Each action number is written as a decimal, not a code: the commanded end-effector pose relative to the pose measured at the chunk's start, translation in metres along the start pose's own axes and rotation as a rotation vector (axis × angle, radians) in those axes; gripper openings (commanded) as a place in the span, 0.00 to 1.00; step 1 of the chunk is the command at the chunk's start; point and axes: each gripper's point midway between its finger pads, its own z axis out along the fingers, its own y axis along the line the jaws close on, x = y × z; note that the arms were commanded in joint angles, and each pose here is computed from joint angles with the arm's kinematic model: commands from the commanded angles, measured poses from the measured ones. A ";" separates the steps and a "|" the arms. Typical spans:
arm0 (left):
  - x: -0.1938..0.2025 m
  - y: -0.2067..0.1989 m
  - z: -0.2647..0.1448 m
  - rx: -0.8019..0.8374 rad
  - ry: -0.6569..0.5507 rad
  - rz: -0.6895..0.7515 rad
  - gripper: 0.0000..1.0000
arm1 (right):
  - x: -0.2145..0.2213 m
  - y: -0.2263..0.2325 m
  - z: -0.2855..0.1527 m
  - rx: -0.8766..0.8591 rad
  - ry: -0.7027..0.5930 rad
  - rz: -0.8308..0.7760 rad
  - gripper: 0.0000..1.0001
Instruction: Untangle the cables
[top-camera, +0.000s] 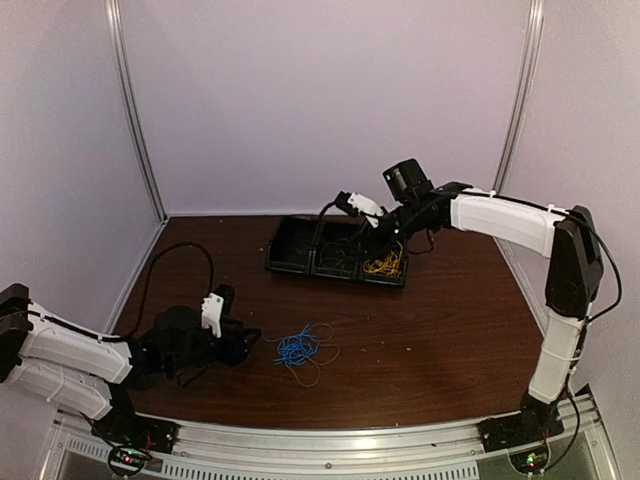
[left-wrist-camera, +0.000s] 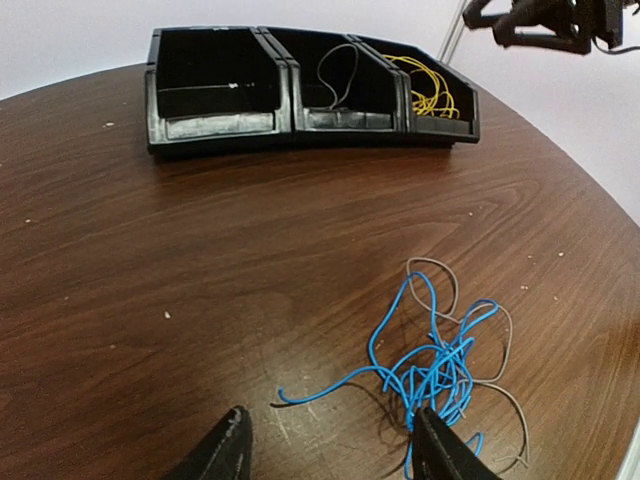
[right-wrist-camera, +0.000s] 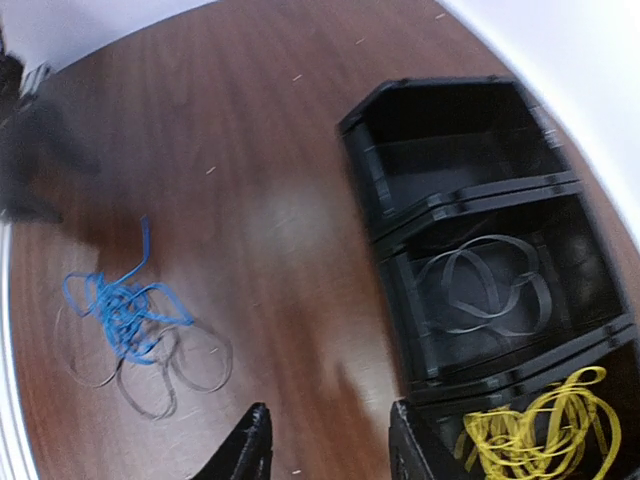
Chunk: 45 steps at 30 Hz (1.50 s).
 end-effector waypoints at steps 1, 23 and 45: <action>-0.019 -0.029 0.009 0.119 -0.033 0.013 0.56 | 0.032 0.076 0.007 -0.245 0.035 -0.114 0.38; -0.004 -0.017 0.016 0.070 0.004 -0.062 0.56 | 0.116 0.252 0.090 -0.502 0.238 -0.494 0.51; -0.019 -0.054 0.005 0.278 -0.045 0.071 0.55 | 0.043 0.281 0.056 -0.627 0.074 -0.396 0.00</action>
